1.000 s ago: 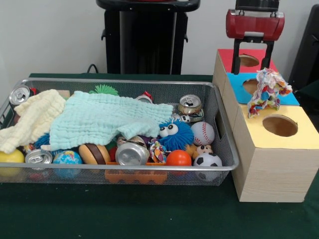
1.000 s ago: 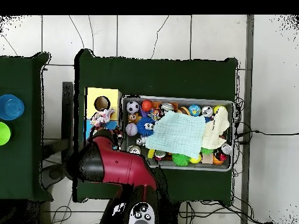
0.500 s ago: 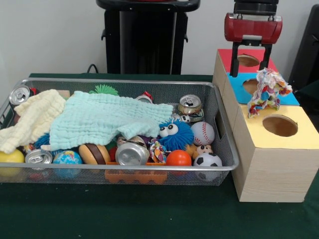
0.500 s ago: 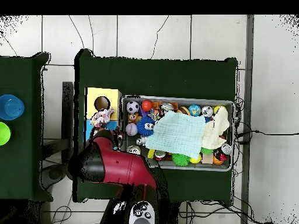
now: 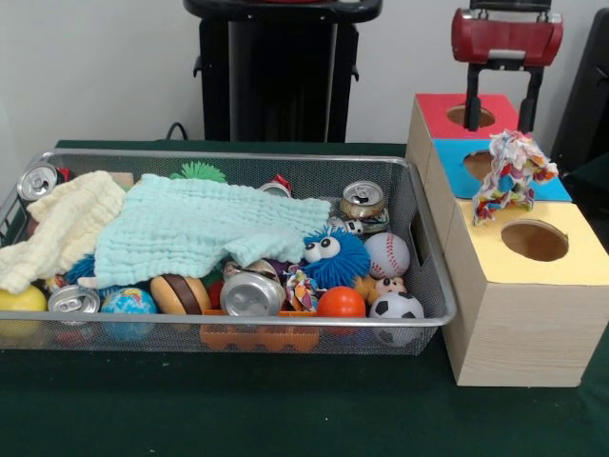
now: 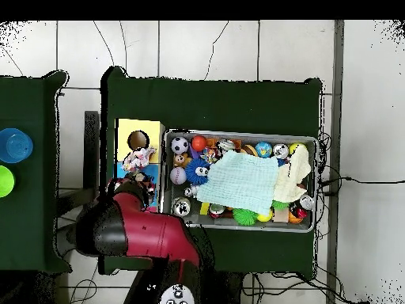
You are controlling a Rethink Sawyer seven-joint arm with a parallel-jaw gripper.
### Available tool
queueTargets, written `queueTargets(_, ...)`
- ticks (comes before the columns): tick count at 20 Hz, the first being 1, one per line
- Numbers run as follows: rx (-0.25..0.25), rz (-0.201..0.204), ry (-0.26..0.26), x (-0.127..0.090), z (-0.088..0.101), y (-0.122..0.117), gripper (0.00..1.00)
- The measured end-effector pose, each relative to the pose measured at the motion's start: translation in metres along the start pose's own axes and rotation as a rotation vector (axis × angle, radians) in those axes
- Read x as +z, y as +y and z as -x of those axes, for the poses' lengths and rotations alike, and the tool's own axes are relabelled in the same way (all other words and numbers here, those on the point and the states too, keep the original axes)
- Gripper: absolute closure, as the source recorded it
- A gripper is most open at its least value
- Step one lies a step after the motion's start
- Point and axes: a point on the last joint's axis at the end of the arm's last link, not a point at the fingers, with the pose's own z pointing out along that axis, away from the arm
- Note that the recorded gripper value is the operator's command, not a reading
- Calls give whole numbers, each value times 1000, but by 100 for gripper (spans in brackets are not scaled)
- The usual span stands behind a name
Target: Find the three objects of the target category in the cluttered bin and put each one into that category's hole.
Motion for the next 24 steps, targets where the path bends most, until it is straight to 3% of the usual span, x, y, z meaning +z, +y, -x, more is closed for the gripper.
queueTargets(4,-23,12,34,-19,-7,16,0)
queueTargets(11,-30,14,84,-34,-13,21,0)
queueTargets(24,-19,-4,83,-11,-13,15,0)
